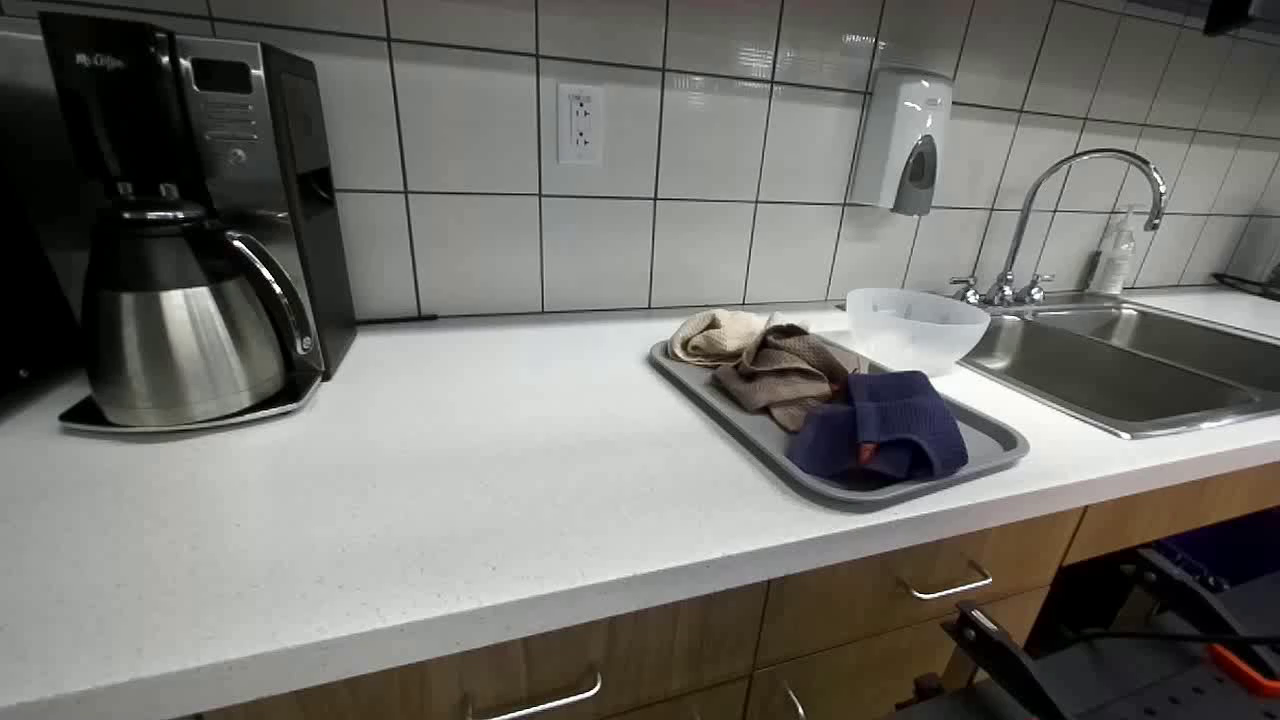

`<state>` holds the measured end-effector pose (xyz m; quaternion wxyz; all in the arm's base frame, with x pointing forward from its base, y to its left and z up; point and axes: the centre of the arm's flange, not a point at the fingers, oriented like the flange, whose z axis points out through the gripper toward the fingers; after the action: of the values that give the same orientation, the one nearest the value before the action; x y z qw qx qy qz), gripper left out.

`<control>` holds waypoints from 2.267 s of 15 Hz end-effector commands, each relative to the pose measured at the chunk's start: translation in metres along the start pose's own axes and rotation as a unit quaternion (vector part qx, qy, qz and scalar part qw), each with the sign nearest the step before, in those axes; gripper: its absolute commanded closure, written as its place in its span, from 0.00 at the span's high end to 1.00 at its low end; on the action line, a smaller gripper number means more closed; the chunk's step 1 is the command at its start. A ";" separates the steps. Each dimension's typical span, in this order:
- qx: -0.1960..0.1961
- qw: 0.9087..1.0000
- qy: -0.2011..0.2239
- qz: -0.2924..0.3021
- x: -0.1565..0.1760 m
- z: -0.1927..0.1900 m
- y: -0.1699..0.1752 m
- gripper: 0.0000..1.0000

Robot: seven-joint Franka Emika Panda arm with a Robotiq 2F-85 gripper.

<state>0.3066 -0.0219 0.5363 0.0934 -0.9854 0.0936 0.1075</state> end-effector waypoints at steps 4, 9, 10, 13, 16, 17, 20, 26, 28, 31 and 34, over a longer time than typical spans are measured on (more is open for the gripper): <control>0.000 1.000 0.000 0.000 0.000 0.000 0.000 1.00; -0.002 1.000 0.027 0.013 -0.005 0.008 0.001 1.00; -0.001 0.999 0.034 0.016 -0.005 0.010 0.002 1.00; -0.001 0.998 0.056 0.025 -0.003 0.020 0.004 1.00; -0.002 0.997 0.070 0.030 0.001 0.031 0.006 1.00; -0.001 0.997 0.074 0.031 0.001 0.035 0.007 1.00; -0.003 0.996 0.084 0.040 0.005 0.046 0.009 1.00; -0.002 0.993 0.096 0.064 0.013 0.067 0.015 1.00; -0.001 0.993 0.095 0.070 0.015 0.074 0.018 1.00; -0.004 0.993 0.092 0.075 0.020 0.084 0.022 1.00; -0.004 0.993 0.090 0.083 0.025 0.093 0.025 1.00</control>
<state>0.3138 -0.0329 0.4520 0.0833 -0.9826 0.1619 0.0372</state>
